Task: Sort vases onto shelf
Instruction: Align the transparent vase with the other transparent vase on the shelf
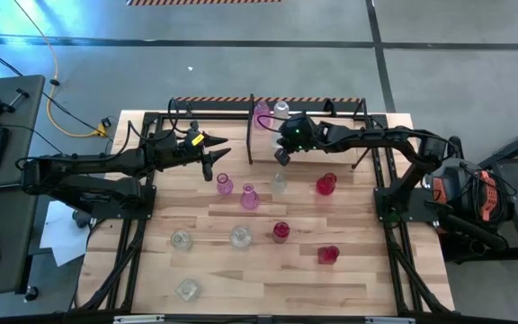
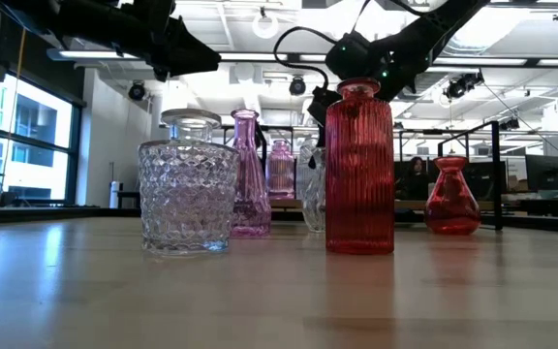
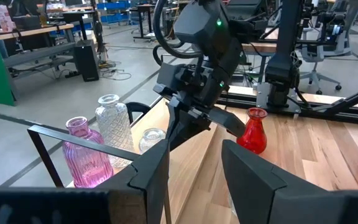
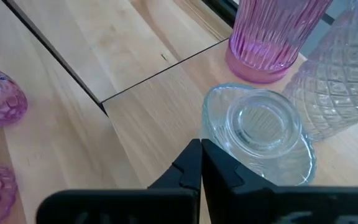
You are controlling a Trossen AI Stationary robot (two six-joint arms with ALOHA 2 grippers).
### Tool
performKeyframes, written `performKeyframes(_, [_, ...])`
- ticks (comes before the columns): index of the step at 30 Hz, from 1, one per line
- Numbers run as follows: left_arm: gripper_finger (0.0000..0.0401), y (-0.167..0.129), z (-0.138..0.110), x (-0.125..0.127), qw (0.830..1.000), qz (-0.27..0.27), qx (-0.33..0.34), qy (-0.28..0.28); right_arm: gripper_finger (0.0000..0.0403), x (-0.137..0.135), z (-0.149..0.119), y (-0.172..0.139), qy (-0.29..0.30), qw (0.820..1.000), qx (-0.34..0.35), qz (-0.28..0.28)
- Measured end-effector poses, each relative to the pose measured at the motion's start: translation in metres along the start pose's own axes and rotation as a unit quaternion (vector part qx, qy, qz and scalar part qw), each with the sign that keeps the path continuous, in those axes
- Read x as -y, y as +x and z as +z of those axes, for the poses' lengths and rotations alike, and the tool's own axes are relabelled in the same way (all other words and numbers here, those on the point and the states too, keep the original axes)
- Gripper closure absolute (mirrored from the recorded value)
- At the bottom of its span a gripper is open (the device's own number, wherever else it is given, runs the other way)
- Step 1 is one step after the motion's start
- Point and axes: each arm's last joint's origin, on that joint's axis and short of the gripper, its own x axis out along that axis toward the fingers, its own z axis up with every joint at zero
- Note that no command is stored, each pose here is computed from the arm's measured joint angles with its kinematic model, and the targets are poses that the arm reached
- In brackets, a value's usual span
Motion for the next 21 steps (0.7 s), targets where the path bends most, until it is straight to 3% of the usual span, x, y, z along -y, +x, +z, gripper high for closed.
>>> performKeyframes(21, [0.0261, -0.0001, 0.0001, -0.0001, 1.0, 0.0, 0.0, 0.0, 0.0403, 0.002, 0.0026, 0.0005, -0.002, 1.0, 0.016, -0.024])
